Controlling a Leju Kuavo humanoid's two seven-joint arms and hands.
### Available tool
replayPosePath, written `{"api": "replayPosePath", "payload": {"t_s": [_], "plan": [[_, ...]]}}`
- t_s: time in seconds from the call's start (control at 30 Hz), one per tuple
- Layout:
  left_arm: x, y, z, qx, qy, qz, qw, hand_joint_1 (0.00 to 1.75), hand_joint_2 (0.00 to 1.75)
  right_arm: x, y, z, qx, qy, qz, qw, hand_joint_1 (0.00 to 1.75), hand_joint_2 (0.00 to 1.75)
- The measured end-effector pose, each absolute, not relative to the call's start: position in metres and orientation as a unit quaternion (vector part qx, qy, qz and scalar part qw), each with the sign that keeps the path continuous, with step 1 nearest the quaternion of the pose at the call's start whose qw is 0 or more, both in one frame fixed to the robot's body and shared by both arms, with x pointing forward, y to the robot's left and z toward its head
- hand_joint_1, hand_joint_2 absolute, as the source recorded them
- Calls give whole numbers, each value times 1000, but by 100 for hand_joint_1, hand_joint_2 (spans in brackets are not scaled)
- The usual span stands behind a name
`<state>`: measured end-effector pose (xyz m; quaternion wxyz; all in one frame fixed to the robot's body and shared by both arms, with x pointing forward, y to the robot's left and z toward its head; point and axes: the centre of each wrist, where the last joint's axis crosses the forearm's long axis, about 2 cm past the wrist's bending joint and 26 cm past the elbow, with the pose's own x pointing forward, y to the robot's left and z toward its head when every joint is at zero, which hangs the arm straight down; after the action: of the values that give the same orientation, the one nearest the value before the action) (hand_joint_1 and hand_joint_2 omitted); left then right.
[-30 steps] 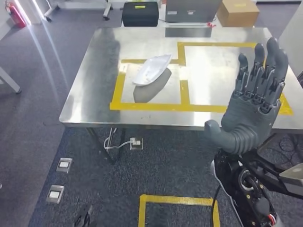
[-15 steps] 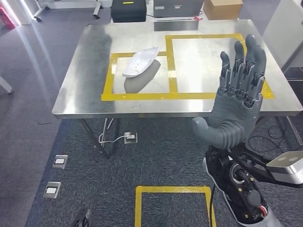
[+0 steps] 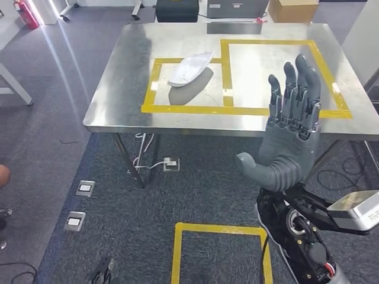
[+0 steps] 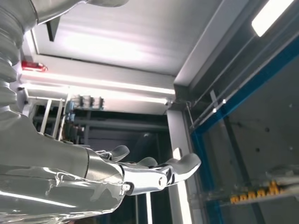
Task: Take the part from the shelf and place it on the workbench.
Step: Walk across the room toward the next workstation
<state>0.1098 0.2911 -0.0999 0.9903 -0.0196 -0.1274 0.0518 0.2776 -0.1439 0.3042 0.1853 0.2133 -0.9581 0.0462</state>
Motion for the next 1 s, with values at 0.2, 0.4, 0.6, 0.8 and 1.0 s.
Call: {"api": "replayPosePath", "payload": {"t_s": [0.2, 0.4, 0.6, 0.8, 1.0], "plan": [[110, 291, -100, -20, -128, 51, 990, 0, 0, 277, -141, 303, 215, -957, 44, 188, 0, 175], [109, 288, -100, -21, -127, 45, 991, 0, 0, 275, -142, 296, 206, -958, 44, 195, 0, 175], [110, 286, -100, -22, -128, 41, 991, 0, 0, 274, -144, 293, 200, -959, 41, 196, 0, 175], [108, 284, -100, -23, -127, 41, 991, 0, 0, 274, -146, 290, 197, -959, 38, 202, 0, 175], [106, 282, -101, -25, -124, 41, 991, 0, 0, 274, -147, 290, 194, -959, 38, 201, 0, 175]]}}
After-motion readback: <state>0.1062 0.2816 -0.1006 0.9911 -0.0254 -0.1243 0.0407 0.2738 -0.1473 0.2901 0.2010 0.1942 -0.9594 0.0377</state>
